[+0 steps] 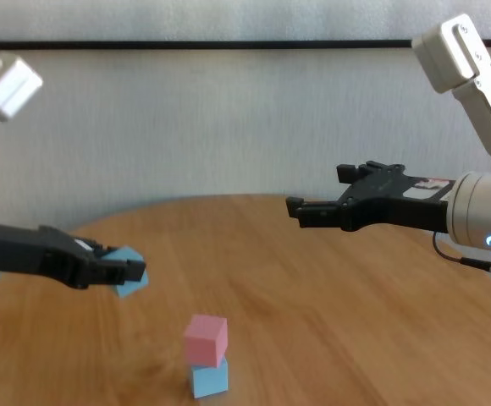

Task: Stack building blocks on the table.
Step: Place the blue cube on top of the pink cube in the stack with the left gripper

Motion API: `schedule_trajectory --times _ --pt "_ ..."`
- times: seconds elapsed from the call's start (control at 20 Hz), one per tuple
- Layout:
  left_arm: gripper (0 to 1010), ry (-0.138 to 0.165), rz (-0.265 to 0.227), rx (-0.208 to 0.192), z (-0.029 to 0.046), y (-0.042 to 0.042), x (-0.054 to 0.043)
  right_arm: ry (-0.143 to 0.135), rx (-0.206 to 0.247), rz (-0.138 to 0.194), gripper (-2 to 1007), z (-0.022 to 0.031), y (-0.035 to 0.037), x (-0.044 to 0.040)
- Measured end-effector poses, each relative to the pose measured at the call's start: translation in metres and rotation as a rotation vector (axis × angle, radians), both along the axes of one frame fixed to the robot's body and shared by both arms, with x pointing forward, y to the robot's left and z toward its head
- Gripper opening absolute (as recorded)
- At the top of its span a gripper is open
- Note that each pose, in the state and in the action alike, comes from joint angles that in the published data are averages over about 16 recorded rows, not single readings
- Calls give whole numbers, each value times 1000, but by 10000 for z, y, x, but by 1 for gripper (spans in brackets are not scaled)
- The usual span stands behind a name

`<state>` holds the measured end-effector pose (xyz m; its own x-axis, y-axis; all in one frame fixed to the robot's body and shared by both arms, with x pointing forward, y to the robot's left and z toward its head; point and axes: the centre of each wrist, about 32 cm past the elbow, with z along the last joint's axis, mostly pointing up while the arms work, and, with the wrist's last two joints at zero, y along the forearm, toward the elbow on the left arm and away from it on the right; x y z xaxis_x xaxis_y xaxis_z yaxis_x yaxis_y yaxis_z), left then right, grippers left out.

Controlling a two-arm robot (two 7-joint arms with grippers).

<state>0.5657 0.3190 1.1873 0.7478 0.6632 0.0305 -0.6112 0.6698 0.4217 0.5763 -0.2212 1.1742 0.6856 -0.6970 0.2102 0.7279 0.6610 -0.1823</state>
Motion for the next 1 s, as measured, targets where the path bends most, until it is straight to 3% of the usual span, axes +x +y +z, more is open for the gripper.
schedule_trajectory --times 0.45,1.0 --pt "396 -34 -162 28 172 -52 -40 0 0 0 1001 0 0 0" --pt "396 -24 -281 59 186 -198 12 0 0 0 1001 0 0 0"
